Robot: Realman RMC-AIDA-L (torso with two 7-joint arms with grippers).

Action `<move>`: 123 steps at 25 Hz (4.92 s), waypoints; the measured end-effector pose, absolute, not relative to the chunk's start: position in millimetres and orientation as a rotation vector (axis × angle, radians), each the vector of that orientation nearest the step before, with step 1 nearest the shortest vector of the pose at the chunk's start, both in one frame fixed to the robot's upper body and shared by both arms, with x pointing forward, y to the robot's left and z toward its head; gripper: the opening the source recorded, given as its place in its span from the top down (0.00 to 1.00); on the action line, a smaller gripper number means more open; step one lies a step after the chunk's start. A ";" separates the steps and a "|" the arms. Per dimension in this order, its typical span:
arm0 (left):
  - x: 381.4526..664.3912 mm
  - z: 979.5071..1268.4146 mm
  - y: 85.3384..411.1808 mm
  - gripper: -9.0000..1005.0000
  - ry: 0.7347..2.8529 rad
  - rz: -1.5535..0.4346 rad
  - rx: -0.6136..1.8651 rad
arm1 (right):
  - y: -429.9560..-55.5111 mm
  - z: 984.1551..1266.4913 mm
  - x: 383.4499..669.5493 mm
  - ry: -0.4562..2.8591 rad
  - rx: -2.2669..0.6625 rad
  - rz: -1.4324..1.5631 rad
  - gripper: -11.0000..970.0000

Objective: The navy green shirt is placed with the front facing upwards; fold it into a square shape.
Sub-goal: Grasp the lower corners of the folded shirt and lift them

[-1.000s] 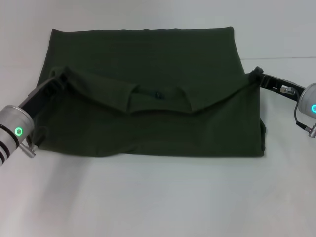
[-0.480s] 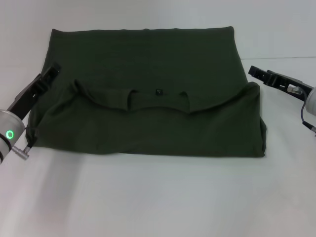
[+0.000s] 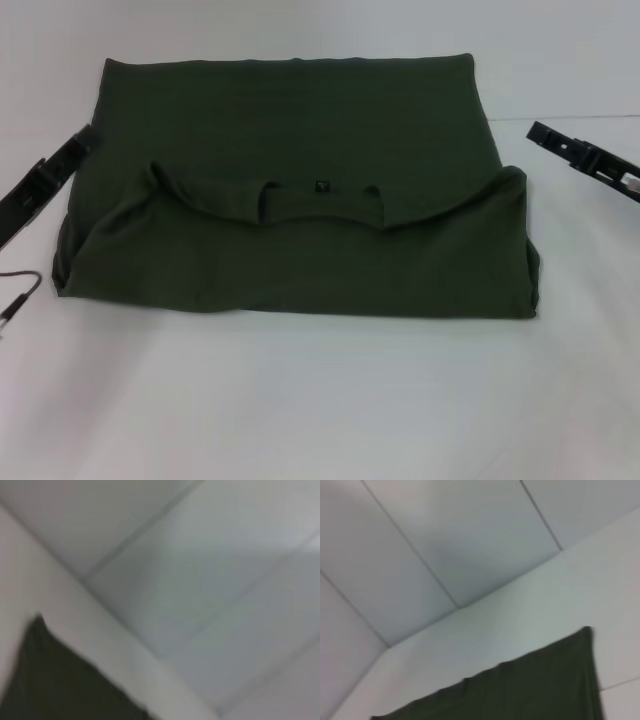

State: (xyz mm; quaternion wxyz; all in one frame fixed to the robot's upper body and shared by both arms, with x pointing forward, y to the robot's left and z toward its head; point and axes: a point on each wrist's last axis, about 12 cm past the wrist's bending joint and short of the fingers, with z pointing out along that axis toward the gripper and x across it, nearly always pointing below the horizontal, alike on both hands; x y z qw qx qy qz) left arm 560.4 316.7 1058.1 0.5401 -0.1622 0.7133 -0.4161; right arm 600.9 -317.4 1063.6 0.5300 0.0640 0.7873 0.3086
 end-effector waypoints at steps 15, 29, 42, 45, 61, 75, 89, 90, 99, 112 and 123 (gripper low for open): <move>551.4 1120.6 369.1 0.30 2.114 -0.719 0.456 | -338.4 1056.3 556.5 1.878 0.094 0.859 0.08; 567.3 1079.4 345.5 0.31 2.253 -0.384 0.604 | -336.0 1052.2 552.4 1.897 0.078 0.864 0.08; 571.6 1077.1 338.3 0.31 2.260 -0.376 0.655 | -333.7 1053.0 555.0 1.899 0.070 0.863 0.08; 571.6 1076.3 337.6 0.31 2.269 -0.369 0.673 | -334.1 1053.3 555.1 1.899 0.069 0.862 0.08; 573.1 1076.3 337.2 0.42 2.266 -0.343 0.703 | -333.1 1053.3 555.7 1.902 0.063 0.862 0.08; 574.1 1077.4 336.3 0.93 2.258 -0.344 0.709 | -341.0 1067.5 557.9 1.937 0.055 0.950 0.08; 570.5 1081.4 341.5 0.97 2.251 -0.385 0.688 | -369.9 1121.1 571.1 2.504 0.112 0.976 0.09; 570.8 1081.7 341.5 0.97 2.250 -0.385 0.688 | -369.9 1123.3 572.8 2.526 0.121 0.973 0.09; 574.4 1084.7 340.3 0.97 2.238 -0.383 0.704 | -347.2 1134.3 602.5 2.715 0.099 0.832 0.09; 572.7 1083.3 342.4 0.97 2.235 -0.373 0.720 | -305.4 1126.6 620.4 2.785 0.022 0.759 0.09; 573.0 1083.4 342.8 0.97 2.231 -0.372 0.719 | -293.9 1114.2 619.7 2.778 0.017 0.757 0.09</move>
